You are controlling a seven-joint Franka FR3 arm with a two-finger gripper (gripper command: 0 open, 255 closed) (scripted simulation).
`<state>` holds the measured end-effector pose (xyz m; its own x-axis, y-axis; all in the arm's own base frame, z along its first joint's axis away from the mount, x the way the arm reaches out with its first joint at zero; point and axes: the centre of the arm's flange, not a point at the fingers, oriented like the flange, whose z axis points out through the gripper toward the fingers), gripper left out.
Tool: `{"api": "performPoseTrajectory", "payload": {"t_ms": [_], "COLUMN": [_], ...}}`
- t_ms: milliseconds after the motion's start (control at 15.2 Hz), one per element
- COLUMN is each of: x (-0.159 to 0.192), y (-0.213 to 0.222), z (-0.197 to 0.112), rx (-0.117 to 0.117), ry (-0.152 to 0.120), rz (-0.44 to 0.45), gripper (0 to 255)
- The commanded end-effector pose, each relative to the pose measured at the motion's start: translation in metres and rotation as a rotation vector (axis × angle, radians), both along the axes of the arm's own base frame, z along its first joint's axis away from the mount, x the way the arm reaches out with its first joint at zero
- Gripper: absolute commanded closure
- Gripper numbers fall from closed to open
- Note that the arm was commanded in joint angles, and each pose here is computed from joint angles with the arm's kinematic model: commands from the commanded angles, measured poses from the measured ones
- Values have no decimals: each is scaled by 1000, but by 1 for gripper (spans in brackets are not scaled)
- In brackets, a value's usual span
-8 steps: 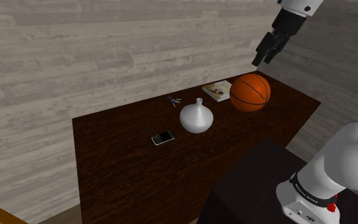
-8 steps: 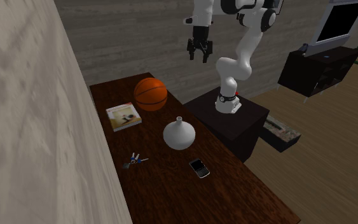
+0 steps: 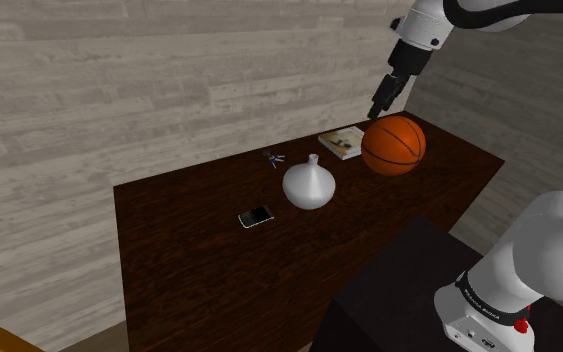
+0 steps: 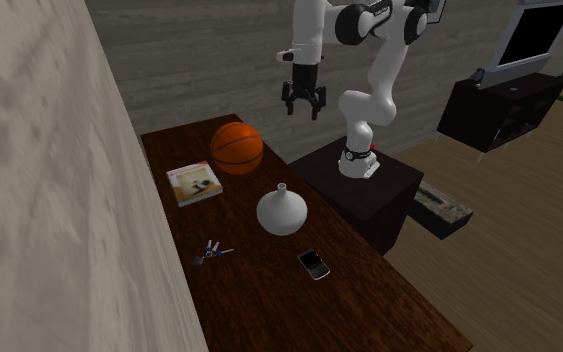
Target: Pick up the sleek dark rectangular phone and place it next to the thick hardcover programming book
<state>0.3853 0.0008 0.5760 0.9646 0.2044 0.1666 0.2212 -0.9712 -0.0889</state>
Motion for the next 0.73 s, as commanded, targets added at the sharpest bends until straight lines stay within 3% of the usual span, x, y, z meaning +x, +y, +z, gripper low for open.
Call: {"api": "performPoseTrajectory", "payload": {"t_ms": [0,660], "x": [18,99], "y": [10,70], "z": [-20,-110], "rx": [-13,-76], "ry": [-3,-10], "rz": [80,462], "gripper": [0,0]}}
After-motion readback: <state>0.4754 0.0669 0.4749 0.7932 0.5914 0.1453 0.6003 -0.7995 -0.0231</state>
